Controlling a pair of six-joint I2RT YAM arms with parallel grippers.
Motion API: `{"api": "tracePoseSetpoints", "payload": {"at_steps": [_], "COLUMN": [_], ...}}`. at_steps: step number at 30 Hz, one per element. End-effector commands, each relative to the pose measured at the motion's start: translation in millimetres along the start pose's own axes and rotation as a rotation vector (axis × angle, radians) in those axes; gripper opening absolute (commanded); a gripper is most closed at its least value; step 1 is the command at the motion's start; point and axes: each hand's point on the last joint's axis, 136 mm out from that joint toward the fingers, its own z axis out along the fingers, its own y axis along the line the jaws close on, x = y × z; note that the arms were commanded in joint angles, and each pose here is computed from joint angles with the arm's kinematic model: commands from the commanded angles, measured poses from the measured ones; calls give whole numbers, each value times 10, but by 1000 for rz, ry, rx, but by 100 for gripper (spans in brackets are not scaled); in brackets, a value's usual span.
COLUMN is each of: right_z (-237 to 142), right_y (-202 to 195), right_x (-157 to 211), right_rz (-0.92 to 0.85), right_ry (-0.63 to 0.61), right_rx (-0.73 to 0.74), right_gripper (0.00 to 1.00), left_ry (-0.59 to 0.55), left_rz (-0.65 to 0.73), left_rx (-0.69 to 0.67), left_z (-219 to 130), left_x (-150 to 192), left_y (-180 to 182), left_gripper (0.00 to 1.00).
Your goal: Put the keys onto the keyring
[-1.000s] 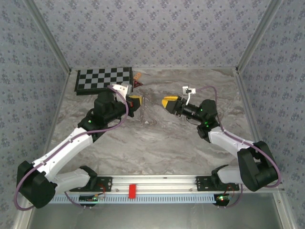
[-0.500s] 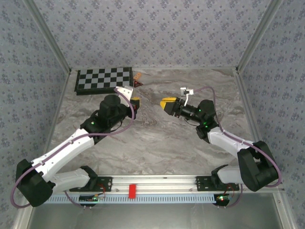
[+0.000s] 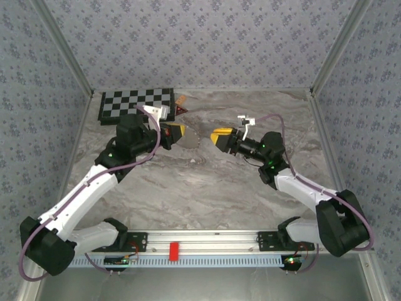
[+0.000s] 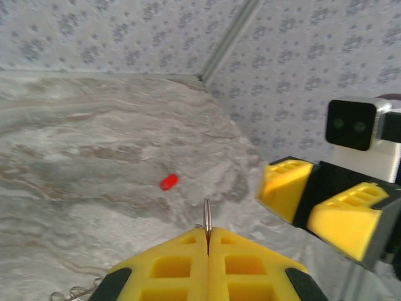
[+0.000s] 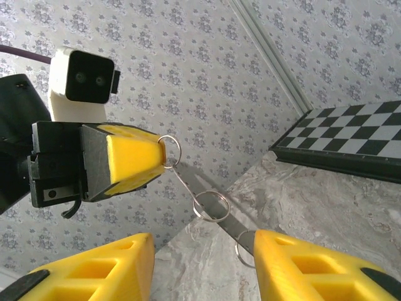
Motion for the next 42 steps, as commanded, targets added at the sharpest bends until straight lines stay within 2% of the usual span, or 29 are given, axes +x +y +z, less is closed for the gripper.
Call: {"api": "tracePoseSetpoints", "payload": {"at_steps": [1, 11, 23, 31, 42], "right_z": [-4, -29, -52, -50, 9], "right_y": [83, 101, 89, 105, 208], "right_x": [-86, -72, -44, -49, -92], "right_rz": [-43, -52, -64, -75, -140], "right_ry": [-23, -25, -21, -14, 19], "right_rx": [-5, -5, 6, 4, -7], "right_gripper": [46, 46, 46, 46, 46], "left_ry": [-56, -30, -31, -29, -69], "left_rz": [-47, -205, -198, -151, 61], "left_rx": [179, 249, 264, 248, 298], "left_z": [-128, -41, -25, -6, -148], "left_x": [-346, -432, -440, -396, -256], "left_y": [-408, -336, -347, -299, -407], "left_gripper": [0, 0, 0, 0, 0]}}
